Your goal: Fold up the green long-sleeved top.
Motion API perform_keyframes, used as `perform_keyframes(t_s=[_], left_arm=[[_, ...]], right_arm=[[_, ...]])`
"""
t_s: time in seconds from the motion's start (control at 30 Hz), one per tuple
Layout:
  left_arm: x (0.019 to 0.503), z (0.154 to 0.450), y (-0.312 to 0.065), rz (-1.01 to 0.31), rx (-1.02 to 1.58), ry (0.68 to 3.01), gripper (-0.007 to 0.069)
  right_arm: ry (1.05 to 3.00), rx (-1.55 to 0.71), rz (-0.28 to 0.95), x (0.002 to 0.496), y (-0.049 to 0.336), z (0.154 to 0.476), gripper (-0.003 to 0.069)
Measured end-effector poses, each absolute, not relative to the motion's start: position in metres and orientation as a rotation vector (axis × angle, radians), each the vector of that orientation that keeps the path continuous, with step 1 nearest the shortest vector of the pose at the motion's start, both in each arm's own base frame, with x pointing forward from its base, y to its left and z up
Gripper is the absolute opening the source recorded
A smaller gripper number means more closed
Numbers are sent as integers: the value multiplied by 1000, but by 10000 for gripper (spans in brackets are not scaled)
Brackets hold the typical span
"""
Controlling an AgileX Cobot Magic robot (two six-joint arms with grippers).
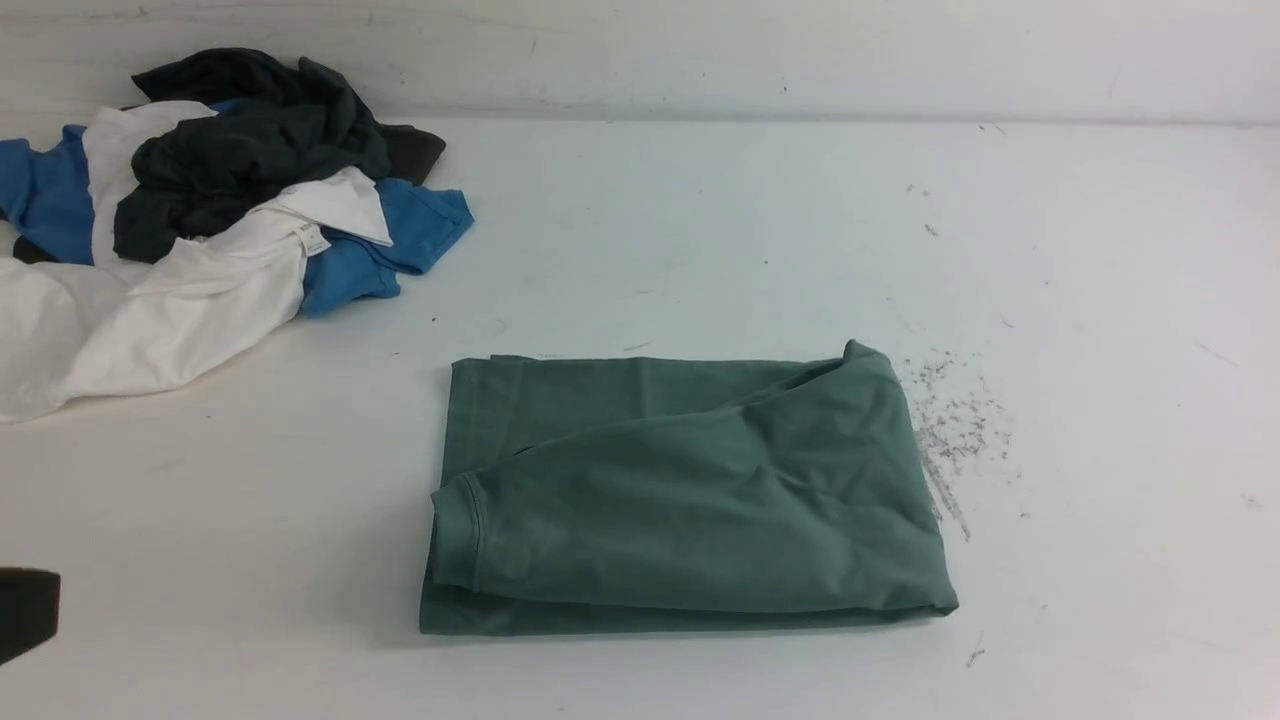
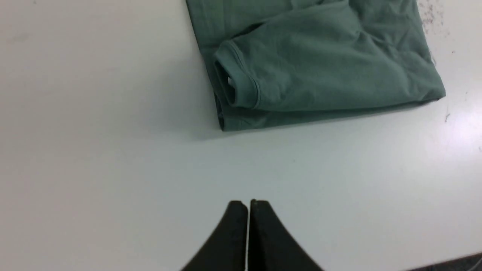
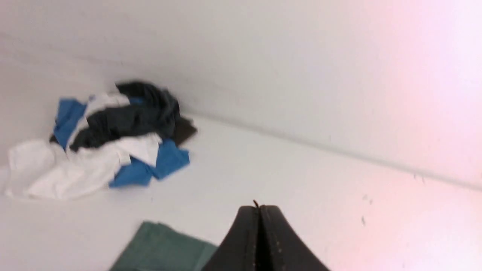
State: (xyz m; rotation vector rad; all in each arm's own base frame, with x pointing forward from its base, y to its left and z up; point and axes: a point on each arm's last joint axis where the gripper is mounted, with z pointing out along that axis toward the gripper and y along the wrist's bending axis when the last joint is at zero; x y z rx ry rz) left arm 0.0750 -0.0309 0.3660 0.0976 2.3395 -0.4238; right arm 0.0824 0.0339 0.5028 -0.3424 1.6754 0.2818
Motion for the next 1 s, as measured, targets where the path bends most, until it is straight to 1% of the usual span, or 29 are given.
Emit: perform_keyframes(t_s=[0.03, 0.07, 0.13, 0.17, 0.2, 0.23, 0.27, 0.37, 0.4, 0.43, 0.6, 0.77, 1.0], left_arm=[[76, 367, -31, -424, 93, 2320, -4], [77, 368, -31, -423, 91, 2314, -4], [79, 370, -31, -420, 85, 2275, -4], [80, 371, -31, -418, 86, 2268, -4], [81, 373, -30, -415, 81, 2242, -4], [82, 374, -30, -413, 78, 2223, -4], [83, 375, -30, -412, 74, 2206, -4], [86, 378, -29, -404, 70, 2159, -4], [86, 379, -29, -403, 71, 2157, -4], [87, 380, -29, -400, 70, 2142, -4], [87, 380, -29, -377, 112, 2137, -4], [86, 379, -29, -340, 183, 2135, -4], [86, 379, -29, -331, 201, 2133, -4]], right_arm=[[1587, -324, 294, 65, 26, 494, -15], [1576, -322, 295, 60, 24, 488, -15], [1430, -278, 335, 32, 12, 456, -15], [1433, -276, 338, 31, 11, 452, -15], [1402, -246, 372, 20, 7, 426, -15], [1404, -221, 368, 18, 6, 413, -15], [1403, -223, 401, 17, 6, 402, -15], [1381, -185, 467, 15, 6, 375, -15], [1383, -184, 468, 15, 6, 373, -15], [1339, -170, 490, 13, 5, 364, -15], [1247, -157, 507, 7, 3, 354, -15], [1249, -149, 520, 7, 3, 352, -15], [1253, -146, 527, 8, 3, 351, -15]])
